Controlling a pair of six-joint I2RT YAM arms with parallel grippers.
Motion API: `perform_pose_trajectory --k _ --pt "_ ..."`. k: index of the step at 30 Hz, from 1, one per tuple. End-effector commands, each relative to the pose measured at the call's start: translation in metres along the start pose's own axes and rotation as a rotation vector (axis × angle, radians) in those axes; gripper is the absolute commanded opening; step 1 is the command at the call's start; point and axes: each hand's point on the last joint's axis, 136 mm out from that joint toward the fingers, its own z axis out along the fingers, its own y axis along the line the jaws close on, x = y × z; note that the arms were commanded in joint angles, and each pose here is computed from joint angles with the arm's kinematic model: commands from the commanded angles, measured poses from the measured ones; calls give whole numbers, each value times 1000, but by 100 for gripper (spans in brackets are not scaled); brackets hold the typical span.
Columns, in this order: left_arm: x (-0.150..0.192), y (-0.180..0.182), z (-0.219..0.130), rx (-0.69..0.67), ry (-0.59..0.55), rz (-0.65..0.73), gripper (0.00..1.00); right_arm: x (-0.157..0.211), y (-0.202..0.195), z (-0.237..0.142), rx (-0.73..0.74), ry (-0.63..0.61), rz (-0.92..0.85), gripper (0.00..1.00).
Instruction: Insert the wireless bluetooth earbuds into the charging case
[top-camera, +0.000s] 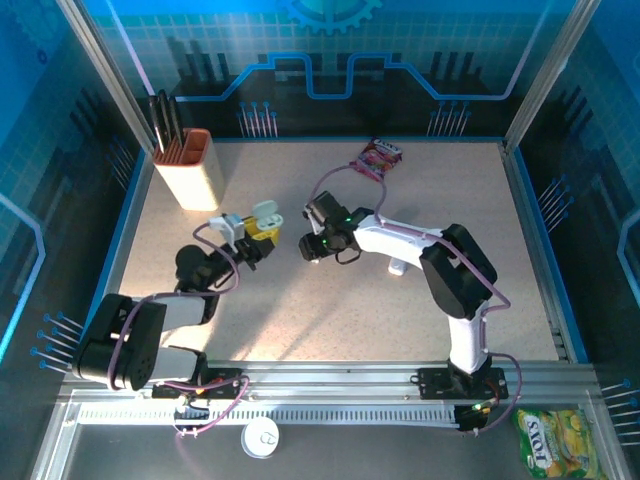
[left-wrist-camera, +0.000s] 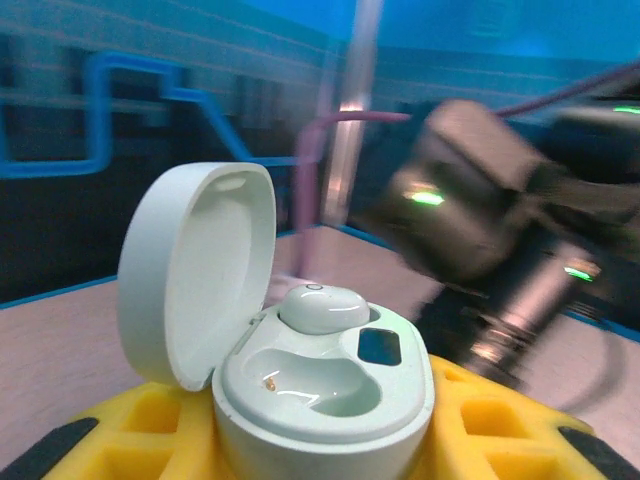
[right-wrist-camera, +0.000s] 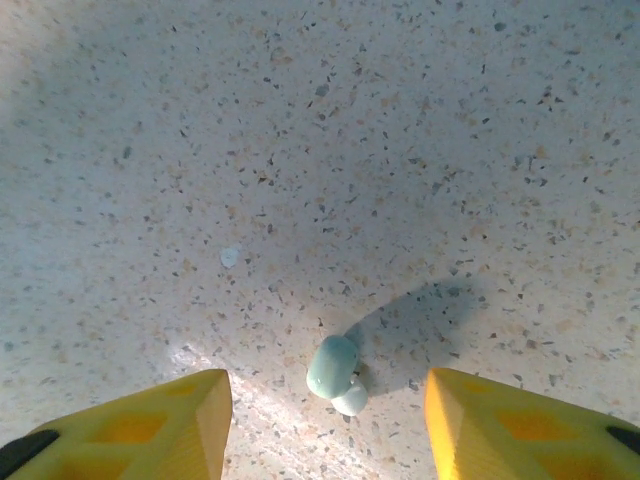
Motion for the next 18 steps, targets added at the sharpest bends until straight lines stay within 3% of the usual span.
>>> perform_pose_trajectory --k 1,11,18 --pt "-17 43 -23 -226 -89 -35 35 16 -19 3 256 56 -108 54" --pt "-30 67 -43 -362 -119 -41 36 19 -2 7 570 98 -352 51" --pt "-29 63 -42 -343 -111 -34 37 17 8 17 613 122 -387 46"
